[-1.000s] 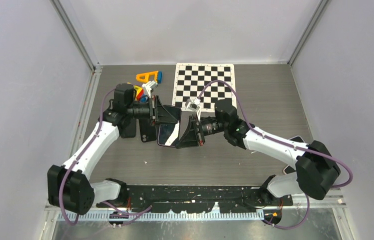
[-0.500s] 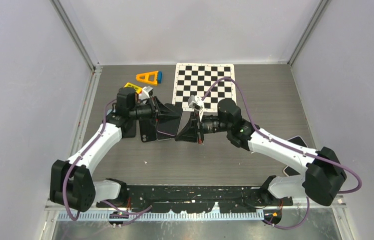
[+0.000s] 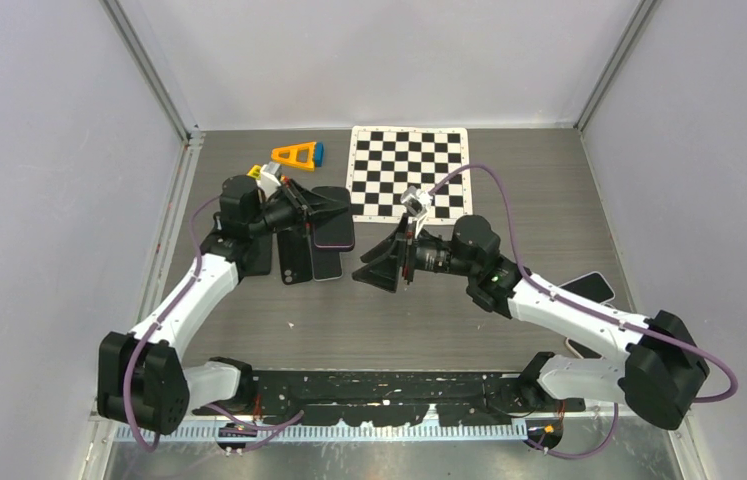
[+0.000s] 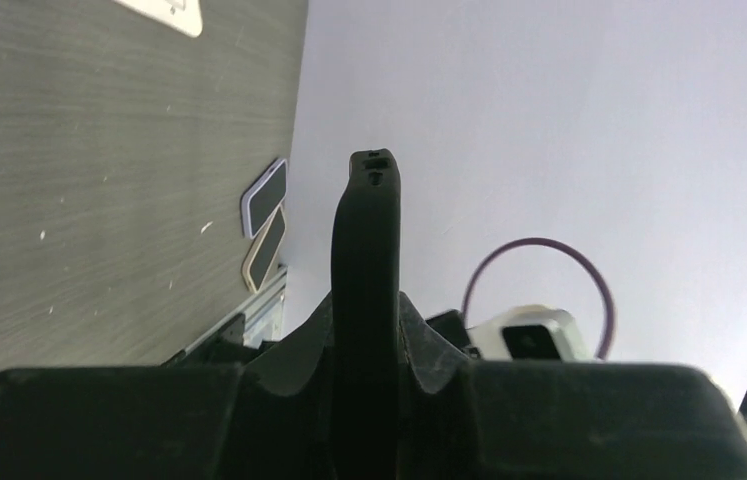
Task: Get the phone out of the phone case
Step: Remove the phone case from the phone.
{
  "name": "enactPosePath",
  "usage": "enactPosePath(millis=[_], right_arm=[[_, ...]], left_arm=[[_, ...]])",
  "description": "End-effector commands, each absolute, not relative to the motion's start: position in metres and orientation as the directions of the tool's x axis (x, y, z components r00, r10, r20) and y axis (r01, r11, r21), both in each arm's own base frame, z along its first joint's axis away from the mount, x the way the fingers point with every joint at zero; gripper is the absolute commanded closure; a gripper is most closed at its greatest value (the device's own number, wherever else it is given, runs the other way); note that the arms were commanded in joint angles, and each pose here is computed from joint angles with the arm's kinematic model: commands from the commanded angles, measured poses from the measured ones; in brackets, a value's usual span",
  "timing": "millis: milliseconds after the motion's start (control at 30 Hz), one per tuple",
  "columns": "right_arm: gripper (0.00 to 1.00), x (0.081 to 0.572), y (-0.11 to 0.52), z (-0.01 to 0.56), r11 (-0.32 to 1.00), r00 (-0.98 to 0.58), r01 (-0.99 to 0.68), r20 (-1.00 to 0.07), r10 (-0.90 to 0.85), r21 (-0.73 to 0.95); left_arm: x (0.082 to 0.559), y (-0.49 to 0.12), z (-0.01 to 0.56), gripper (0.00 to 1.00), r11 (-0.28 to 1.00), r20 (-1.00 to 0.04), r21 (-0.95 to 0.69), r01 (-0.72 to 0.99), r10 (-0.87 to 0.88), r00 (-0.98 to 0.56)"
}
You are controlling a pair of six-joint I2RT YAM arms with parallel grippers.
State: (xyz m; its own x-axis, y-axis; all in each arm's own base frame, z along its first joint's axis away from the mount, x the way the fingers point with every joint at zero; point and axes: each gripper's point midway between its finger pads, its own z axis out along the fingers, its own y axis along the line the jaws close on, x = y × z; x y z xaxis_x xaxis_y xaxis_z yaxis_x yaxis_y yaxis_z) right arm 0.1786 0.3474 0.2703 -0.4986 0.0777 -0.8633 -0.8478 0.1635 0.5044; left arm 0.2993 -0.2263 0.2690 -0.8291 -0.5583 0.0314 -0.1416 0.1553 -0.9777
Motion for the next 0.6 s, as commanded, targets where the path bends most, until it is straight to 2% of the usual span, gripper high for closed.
enactPosePath(millis=[0,233,433,567], right_arm=[[0.27,0.184,0.352,0.309,0.055,-0.613,-0.751,-0.726,0.31,0.658],[0.26,0.201,0.35,0.331,-0.058,-0.675,-0.66,-0.558,0.482,0.749],[0.27,0.211,0.351,0.336,-0.085,-0.684,-0.633,-0.505,0.526,0.77],[0.38,0.216,0.357,0.334,-0.093,-0.698,-0.618,-0.49,0.523,0.781]], left_arm=[[0.307,-0.218,0.323,1.0,0.078,-0.085,-0.996,0.046,-0.628,-0.774],[0.306,-0.217,0.327,1.0,0.048,-0.067,-0.998,0.048,-0.638,-0.767],[0.303,-0.216,0.33,1.0,0.039,-0.066,-0.998,0.053,-0.64,-0.765],[0.303,-0.216,0.331,1.0,0.034,-0.062,-0.998,0.052,-0.642,-0.764]])
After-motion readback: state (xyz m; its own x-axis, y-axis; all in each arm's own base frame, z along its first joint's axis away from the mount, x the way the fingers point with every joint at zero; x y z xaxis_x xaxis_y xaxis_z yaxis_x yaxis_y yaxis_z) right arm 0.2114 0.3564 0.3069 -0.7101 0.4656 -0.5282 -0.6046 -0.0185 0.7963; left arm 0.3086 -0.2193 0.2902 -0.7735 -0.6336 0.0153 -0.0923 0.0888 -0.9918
